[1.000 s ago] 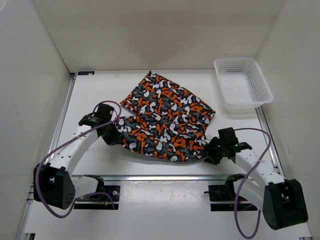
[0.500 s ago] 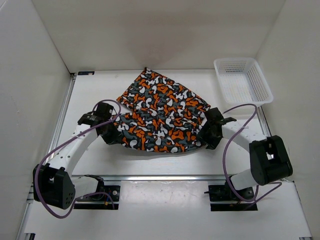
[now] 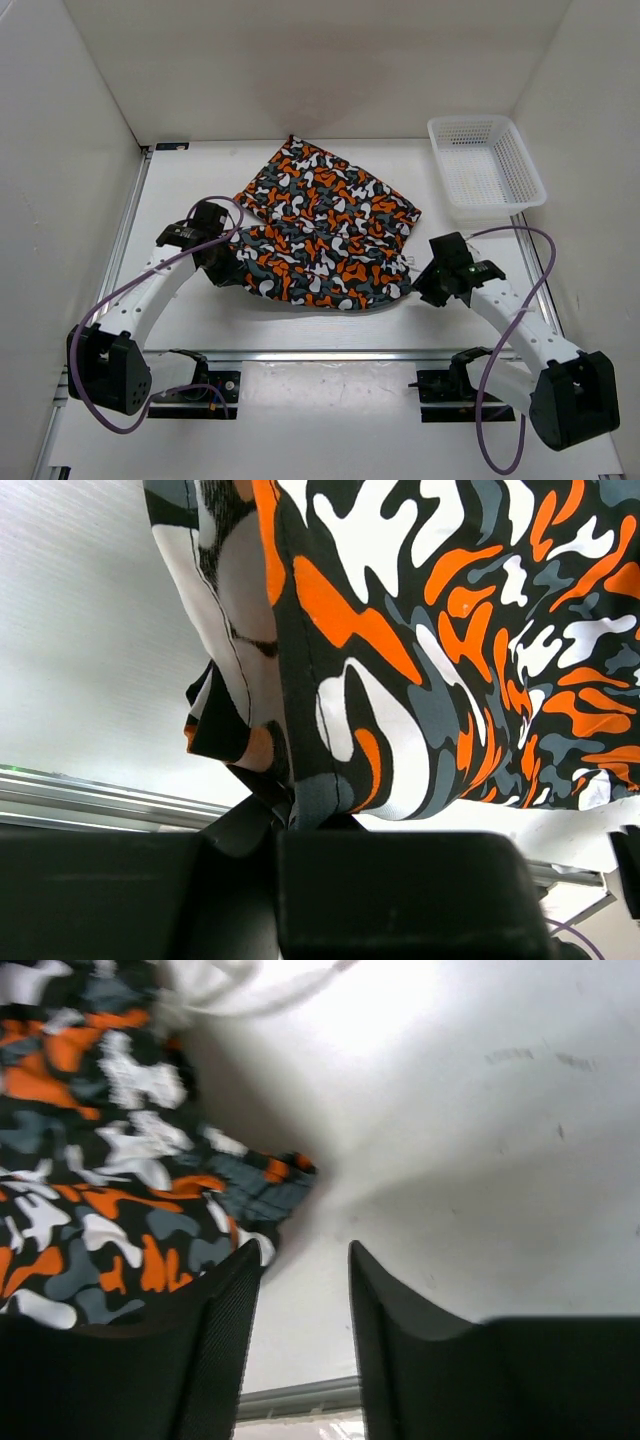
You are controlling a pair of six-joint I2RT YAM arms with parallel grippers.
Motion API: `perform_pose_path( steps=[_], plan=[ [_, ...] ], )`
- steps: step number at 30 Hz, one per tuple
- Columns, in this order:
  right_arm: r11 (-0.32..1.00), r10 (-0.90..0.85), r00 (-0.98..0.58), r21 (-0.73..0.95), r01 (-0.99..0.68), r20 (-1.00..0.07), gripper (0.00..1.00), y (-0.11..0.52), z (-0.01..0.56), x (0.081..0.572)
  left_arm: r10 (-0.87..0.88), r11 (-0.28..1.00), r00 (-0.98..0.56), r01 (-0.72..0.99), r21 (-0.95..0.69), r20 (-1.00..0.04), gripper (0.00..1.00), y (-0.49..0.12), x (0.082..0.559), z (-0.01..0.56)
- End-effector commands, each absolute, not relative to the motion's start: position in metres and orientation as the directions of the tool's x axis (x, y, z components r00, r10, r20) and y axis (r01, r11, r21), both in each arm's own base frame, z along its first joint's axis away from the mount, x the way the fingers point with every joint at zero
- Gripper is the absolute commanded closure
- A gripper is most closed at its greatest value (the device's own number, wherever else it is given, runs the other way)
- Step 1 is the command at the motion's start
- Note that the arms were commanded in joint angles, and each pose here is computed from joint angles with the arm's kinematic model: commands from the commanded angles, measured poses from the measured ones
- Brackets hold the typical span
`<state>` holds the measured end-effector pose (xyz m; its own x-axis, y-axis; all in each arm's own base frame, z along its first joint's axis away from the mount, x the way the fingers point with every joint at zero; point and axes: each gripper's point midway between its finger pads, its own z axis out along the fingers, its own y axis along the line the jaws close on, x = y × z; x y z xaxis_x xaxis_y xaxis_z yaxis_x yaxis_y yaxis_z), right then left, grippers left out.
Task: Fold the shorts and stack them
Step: Fold the shorts
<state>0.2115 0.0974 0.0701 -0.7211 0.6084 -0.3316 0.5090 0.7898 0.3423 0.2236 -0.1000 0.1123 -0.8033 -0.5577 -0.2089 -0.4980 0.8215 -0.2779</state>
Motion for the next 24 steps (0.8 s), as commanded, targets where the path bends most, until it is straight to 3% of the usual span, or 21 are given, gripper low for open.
perform_pose_path(
  steps=[1,3,6,10,24],
  plan=[
    [0.775,0.628,-0.727,0.308,0.552,-0.277,0.61,0.095,0.056,0.195,-0.546,0.827,-0.806,-0.473,-0.305,-0.229,0.9,-0.104,0.229,0.125],
    [0.782,0.618,-0.746,0.294,0.55,-0.249,0.69,0.1,0.051,0.191,-0.546,0.827,-0.806,-0.473,-0.305,-0.229,0.9,-0.104,0.229,0.125],
    [0.786,0.611,-0.753,0.305,0.538,-0.245,0.69,0.106,0.047,0.196,-0.545,0.827,-0.808,-0.476,-0.299,-0.224,0.9,-0.104,0.229,0.123],
    [0.797,0.582,-0.784,0.343,0.498,-0.214,0.56,0.125,0.044,0.2,-0.545,0.827,-0.808,-0.476,-0.299,-0.224,0.9,-0.104,0.229,0.123],
    [0.812,0.575,-0.771,0.304,0.498,-0.273,0.49,0.135,0.036,0.244,-0.546,0.828,-0.806,-0.478,-0.293,-0.23,0.9,-0.103,0.23,0.122]
  ],
)
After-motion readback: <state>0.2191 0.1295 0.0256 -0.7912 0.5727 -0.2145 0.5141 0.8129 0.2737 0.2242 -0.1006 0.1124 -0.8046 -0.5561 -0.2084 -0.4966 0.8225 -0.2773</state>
